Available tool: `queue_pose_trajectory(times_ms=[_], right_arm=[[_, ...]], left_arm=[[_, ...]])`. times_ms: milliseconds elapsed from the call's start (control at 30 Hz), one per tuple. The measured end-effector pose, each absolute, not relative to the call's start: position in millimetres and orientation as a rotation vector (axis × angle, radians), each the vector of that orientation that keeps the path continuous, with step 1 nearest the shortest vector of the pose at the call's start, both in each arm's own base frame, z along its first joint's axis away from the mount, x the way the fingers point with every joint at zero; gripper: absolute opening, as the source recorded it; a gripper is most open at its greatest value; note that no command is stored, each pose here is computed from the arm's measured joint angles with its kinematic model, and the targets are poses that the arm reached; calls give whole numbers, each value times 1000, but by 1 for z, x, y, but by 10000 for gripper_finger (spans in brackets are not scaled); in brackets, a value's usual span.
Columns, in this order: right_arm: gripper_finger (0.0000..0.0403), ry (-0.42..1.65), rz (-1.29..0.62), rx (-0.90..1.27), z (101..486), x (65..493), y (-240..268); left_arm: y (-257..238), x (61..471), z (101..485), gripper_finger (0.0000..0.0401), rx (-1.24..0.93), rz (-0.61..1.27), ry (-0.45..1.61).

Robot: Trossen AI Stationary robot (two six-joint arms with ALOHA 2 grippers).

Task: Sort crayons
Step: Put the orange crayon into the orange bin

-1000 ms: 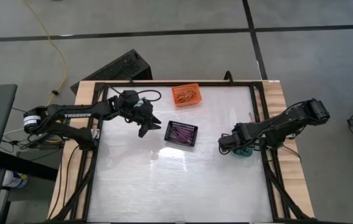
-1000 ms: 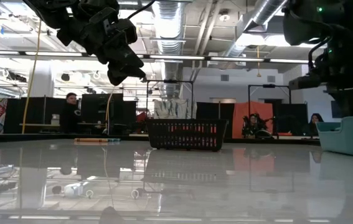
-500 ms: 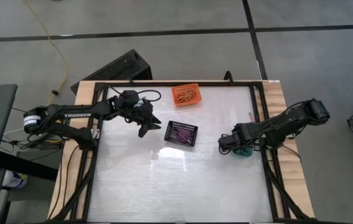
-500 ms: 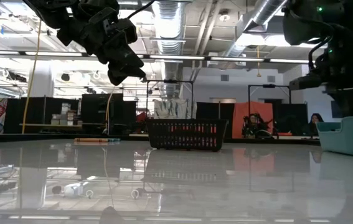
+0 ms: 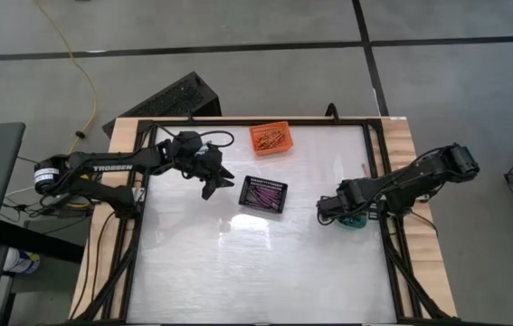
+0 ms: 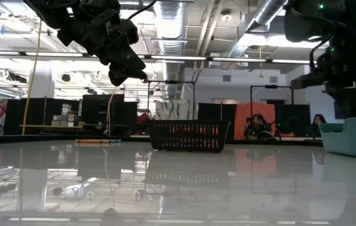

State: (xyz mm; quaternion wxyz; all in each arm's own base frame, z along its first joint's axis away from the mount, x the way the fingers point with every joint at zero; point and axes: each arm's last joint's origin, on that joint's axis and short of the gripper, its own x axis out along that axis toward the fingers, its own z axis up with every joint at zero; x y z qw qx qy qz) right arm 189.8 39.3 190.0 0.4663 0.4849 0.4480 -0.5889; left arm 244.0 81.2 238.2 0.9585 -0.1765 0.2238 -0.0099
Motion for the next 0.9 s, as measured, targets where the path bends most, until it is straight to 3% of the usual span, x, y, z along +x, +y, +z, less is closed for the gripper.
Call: queue_pose_trajectory(times_ms=[567,900], right_arm=[[62,1191,-1538,952,225,181,34],[62,1155,-1499,960,242,166,25]], left_arm=[[91,243,237,132,-330,321,444],[91,242,237,132,-322,351,443]])
